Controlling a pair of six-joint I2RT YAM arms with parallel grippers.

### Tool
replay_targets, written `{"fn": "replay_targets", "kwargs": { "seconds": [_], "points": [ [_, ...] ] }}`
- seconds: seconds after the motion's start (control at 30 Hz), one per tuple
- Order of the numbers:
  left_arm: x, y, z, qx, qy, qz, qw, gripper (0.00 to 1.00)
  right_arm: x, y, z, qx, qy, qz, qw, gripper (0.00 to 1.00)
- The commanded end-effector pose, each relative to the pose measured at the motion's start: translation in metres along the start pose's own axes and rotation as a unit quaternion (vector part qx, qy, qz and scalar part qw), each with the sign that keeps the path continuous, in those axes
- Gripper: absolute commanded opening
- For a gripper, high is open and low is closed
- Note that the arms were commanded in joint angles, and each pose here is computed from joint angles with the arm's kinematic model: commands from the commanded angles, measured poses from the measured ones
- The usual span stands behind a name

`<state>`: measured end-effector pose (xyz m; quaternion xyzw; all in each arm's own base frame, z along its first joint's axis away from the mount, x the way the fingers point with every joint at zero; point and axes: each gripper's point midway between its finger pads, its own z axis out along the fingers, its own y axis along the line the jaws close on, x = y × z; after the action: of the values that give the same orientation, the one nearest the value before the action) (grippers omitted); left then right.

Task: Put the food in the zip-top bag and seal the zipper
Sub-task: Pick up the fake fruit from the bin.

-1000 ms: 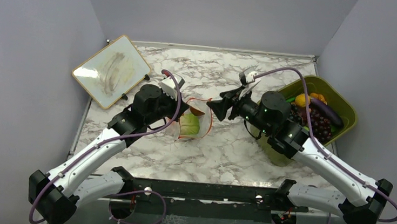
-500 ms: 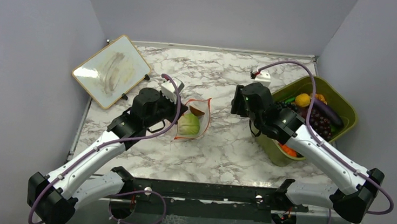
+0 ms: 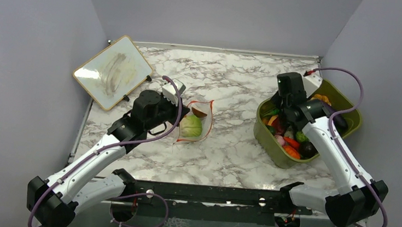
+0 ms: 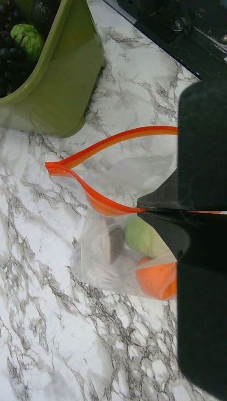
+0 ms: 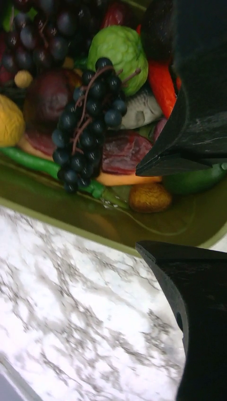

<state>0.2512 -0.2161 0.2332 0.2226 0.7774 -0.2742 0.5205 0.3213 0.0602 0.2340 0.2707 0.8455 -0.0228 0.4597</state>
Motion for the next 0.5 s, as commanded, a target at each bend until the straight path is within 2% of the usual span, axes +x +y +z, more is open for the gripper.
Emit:
{"fn": "replay_targets", "kwargs": {
  "seconds": [0.0, 0.27, 0.47],
  "points": [
    [-0.006, -0.003, -0.003, 0.009, -0.018, 0.007, 1.000, 0.00, -0.014, -0.028, 0.014, 0.075, 0.000, 0.069, 0.995, 0.53],
    [-0.006, -0.004, -0.003, 0.010, -0.020, 0.007, 1.000, 0.00, -0.004, -0.062, 0.030, 0.188, 0.035, 0.192, 0.962, 0.69],
    [-0.007, -0.004, -0.004, 0.010, -0.021, 0.007, 1.000, 0.00, -0.005, -0.067, 0.047, 0.184, 0.046, 0.270, 0.944, 0.85]
  ]
}}
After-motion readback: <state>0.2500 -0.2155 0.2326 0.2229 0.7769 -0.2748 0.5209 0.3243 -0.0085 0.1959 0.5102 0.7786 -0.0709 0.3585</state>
